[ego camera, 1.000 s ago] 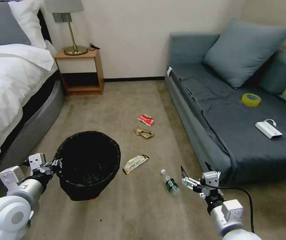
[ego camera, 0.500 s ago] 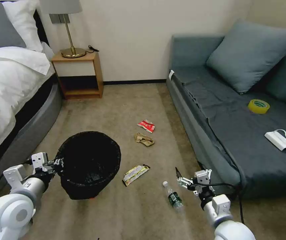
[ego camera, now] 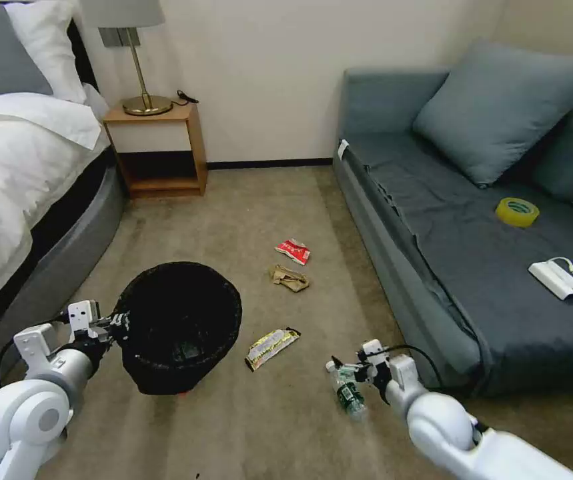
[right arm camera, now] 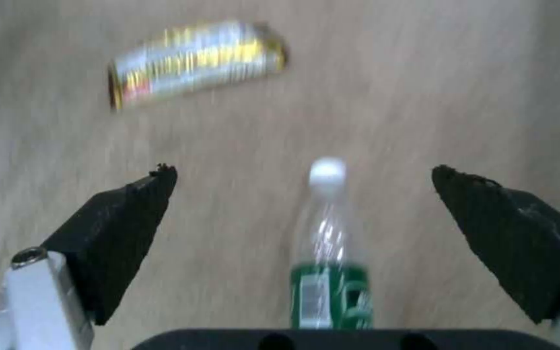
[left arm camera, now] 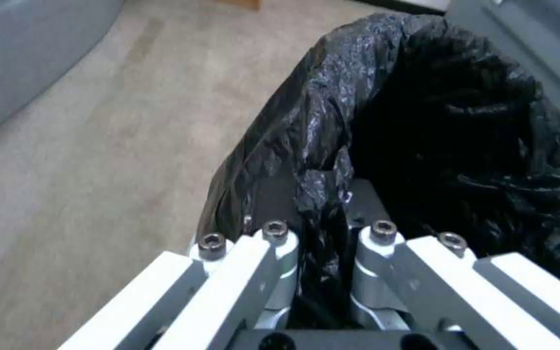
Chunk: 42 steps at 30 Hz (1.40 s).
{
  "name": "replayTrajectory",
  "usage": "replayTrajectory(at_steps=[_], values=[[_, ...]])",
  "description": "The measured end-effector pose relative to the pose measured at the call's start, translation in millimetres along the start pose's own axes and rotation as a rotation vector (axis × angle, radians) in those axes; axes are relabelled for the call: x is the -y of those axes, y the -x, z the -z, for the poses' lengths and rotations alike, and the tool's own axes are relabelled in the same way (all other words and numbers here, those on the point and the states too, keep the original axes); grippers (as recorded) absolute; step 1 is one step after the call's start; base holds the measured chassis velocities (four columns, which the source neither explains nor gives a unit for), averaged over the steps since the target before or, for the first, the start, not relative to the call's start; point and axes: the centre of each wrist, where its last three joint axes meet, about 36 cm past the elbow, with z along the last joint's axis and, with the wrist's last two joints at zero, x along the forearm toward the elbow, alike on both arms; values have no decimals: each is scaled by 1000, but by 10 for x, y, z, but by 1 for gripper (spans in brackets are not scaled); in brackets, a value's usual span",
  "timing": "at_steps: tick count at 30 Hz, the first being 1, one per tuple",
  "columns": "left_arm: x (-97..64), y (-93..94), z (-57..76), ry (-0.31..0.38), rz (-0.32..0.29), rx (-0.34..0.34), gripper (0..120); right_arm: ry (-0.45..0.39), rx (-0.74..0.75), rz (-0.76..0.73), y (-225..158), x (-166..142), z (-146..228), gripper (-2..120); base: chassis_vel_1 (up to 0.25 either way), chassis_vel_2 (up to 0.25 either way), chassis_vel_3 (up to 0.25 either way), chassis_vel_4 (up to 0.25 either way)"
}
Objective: Pick up the trash bin, then pick up the garbage on the floor and place it into the trash bin.
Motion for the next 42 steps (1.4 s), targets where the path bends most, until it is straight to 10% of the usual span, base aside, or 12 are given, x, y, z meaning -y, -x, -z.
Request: replayTrajectory(at_steps=[37,42], values=[[-26,398,15,-15,-63,11,6,-95,-301,-4,833,548,-443,100,0,0,0,0],[-44,397,3,-19,-59,10,6,-108,-296,-13,872,553,-466,84,0,0,0,0]])
